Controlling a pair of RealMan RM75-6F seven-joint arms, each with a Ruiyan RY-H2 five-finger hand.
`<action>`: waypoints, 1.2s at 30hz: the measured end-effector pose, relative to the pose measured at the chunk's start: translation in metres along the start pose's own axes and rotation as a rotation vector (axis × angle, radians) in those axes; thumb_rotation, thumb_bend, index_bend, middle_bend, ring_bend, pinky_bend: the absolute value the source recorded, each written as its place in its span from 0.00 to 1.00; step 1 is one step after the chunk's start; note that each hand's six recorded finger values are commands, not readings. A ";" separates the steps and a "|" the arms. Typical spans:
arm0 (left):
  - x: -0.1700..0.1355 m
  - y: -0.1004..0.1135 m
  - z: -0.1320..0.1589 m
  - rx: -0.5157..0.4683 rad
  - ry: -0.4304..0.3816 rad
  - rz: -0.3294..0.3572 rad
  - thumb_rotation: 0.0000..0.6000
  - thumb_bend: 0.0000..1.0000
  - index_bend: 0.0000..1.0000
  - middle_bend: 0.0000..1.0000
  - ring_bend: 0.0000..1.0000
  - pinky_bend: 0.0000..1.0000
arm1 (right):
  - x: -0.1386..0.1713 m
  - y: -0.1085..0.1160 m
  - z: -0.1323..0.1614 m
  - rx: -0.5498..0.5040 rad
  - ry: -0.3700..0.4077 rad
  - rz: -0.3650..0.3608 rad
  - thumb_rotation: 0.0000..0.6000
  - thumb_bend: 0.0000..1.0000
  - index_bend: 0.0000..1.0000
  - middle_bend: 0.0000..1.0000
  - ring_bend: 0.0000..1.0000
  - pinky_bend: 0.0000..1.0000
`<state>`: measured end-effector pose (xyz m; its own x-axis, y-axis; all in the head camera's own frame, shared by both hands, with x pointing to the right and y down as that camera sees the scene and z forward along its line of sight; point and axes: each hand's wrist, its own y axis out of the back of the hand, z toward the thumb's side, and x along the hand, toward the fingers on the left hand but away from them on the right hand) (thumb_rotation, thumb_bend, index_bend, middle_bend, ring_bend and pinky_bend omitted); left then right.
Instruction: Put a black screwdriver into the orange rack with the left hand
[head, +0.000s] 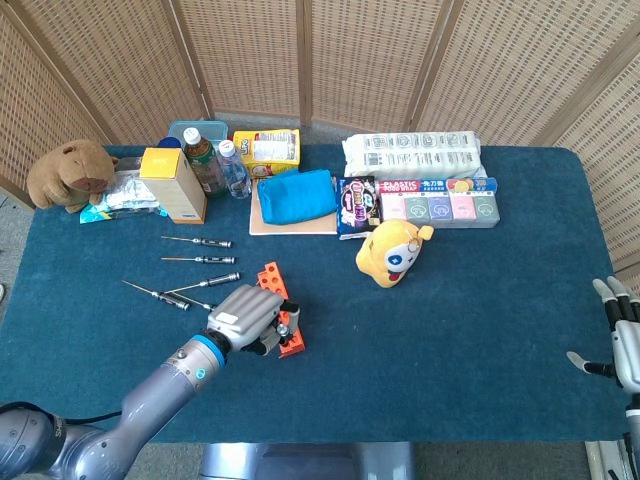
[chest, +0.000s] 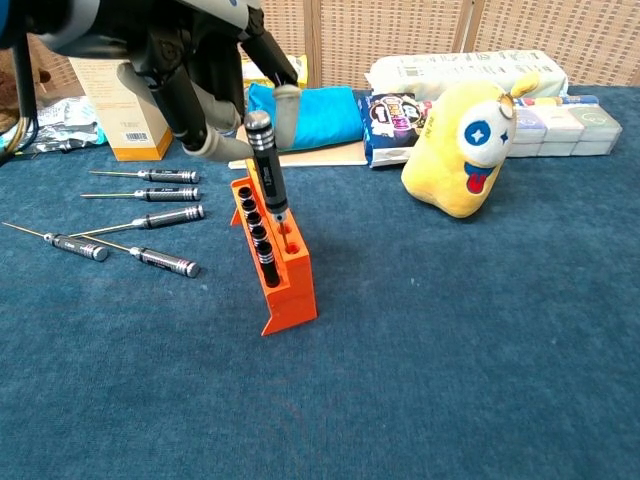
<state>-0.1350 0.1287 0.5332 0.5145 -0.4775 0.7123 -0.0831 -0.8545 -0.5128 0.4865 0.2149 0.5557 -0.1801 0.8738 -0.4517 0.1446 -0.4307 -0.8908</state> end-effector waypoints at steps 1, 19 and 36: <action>0.000 0.000 0.000 0.005 0.000 -0.001 1.00 0.44 0.51 1.00 1.00 1.00 | 0.000 0.000 0.000 0.000 0.000 0.000 1.00 0.00 0.00 0.03 0.05 0.08; 0.013 -0.022 -0.005 0.034 0.016 -0.027 1.00 0.44 0.51 1.00 1.00 1.00 | -0.001 0.000 -0.001 -0.005 -0.004 0.005 1.00 0.00 0.00 0.03 0.06 0.08; 0.021 -0.030 -0.004 0.044 0.025 -0.023 1.00 0.44 0.51 1.00 1.00 1.00 | -0.001 0.001 -0.004 -0.013 -0.010 0.008 1.00 0.00 0.00 0.03 0.06 0.08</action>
<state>-0.1249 0.1432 0.5657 0.4941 -0.4631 0.7358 -0.0333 -0.8558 -0.5163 0.4904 0.2142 0.5559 -0.1886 0.8679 -0.4596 0.1584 -0.4349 -0.8864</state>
